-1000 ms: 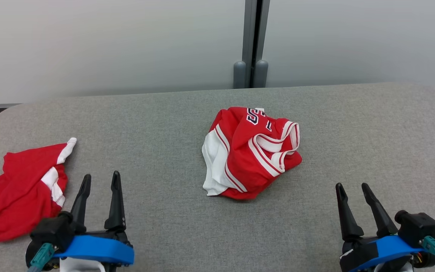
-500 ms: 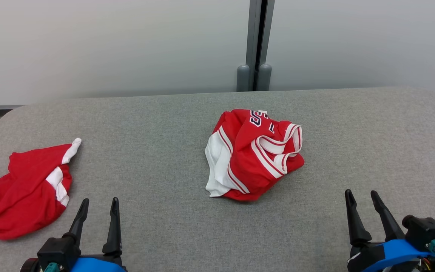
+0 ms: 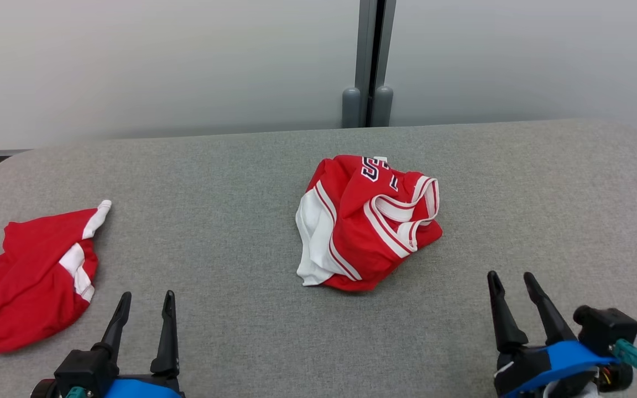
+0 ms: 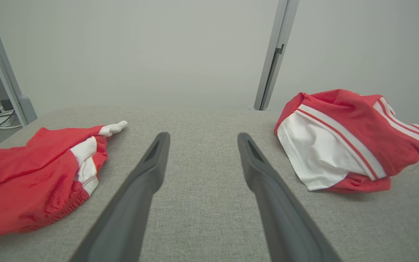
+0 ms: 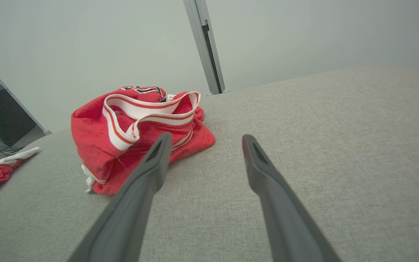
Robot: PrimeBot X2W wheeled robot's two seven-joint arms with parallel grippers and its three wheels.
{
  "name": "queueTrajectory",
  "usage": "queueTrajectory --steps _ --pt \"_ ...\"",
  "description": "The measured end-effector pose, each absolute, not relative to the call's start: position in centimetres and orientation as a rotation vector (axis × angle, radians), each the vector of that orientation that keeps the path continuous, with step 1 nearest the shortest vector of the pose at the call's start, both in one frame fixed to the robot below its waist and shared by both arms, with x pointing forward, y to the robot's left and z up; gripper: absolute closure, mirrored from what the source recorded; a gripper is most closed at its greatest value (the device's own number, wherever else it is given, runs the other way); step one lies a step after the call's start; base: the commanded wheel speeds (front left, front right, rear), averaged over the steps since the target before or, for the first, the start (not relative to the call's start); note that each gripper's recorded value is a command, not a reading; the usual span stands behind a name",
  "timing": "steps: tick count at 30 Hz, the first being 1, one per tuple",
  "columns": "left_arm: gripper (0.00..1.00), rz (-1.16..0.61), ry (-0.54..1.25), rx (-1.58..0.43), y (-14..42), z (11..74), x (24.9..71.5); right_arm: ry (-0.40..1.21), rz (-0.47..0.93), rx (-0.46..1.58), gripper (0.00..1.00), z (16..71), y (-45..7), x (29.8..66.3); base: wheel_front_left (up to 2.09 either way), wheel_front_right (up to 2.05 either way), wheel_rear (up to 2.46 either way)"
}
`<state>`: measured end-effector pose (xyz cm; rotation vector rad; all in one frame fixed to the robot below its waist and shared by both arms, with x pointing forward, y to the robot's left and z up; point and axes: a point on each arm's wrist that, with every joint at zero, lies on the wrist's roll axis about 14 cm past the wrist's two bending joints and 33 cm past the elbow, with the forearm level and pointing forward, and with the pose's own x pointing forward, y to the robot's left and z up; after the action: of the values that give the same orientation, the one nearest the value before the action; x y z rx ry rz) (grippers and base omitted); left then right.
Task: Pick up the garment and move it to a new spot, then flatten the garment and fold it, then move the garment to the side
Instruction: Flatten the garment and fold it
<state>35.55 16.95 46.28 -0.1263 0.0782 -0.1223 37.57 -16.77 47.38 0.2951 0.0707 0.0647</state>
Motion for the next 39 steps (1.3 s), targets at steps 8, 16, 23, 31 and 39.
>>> queueTrajectory --steps 8,16,23,31,39 --pt "0.0 -0.124 0.09 -0.132 16.8 45.8 35.8 0.126 0.231 0.309 0.0 48.5 -11.6 40.0 0.0 0.0 0.0" --pt "0.0 -0.126 0.089 -0.133 16.8 45.8 36.0 0.266 0.314 0.392 0.0 46.6 -8.1 42.1 0.0 0.0 0.0" --pt "0.0 -0.114 0.091 -0.135 17.2 45.7 35.8 0.317 0.344 0.422 0.0 45.5 -6.4 43.3 0.0 0.0 0.0" --pt "0.0 -0.105 0.091 -0.137 17.5 45.7 35.5 0.32 0.368 0.397 1.0 45.4 -5.3 44.0 0.0 0.0 0.0" --pt "0.0 -0.105 0.077 -0.135 17.6 46.2 35.3 0.167 0.403 0.354 1.0 49.5 -4.6 45.6 0.0 0.0 0.0"
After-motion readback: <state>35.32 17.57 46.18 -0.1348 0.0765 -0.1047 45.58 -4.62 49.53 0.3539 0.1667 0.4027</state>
